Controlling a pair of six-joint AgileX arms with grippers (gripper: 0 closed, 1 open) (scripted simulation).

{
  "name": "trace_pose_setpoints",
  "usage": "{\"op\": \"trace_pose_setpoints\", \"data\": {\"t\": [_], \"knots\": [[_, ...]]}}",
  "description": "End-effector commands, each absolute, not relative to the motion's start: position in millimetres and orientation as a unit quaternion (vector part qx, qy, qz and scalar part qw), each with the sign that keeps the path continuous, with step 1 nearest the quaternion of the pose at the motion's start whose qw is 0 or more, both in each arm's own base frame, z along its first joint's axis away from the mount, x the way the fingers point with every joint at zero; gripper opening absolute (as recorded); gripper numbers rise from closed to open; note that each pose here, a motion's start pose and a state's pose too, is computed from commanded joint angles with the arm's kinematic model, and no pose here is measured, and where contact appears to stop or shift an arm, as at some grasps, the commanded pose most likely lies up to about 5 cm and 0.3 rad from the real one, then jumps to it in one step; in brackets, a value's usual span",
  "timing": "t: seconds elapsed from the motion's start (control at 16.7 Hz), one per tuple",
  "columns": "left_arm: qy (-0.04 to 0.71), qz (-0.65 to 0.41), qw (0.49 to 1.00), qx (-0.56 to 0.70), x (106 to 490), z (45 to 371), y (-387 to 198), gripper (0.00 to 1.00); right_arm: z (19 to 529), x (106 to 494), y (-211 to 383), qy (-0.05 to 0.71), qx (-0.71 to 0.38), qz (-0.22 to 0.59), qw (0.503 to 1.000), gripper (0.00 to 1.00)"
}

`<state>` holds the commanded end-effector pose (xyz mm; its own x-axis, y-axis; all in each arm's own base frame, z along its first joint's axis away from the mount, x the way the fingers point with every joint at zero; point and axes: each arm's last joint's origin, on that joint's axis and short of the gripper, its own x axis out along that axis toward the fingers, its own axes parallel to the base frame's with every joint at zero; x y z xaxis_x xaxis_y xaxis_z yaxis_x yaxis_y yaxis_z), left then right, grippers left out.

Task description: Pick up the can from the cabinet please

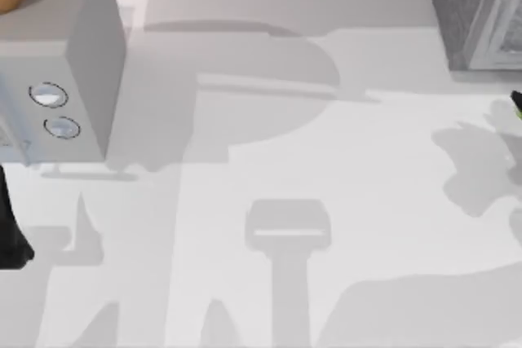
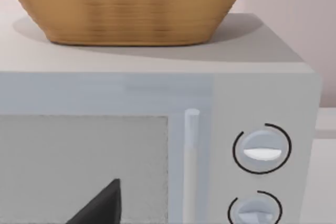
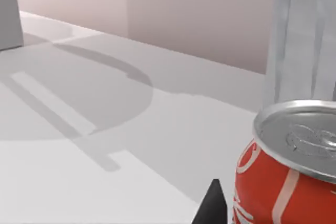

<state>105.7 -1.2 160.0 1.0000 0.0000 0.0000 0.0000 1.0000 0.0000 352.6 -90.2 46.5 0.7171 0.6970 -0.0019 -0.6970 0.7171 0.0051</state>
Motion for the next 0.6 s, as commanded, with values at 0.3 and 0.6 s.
{"op": "trace_pose_setpoints", "data": {"t": [0.3,0.6], "knots": [[0.0,0.0,1.0,0.0,105.7,160.0,-1.2,1.0,43.8,361.8,-82.5,0.0,0.0,0.374,0.927,0.0],[0.0,0.0,1.0,0.0,105.7,160.0,-1.2,1.0,43.8,361.8,-82.5,0.0,0.0,0.374,0.927,0.3]]}}
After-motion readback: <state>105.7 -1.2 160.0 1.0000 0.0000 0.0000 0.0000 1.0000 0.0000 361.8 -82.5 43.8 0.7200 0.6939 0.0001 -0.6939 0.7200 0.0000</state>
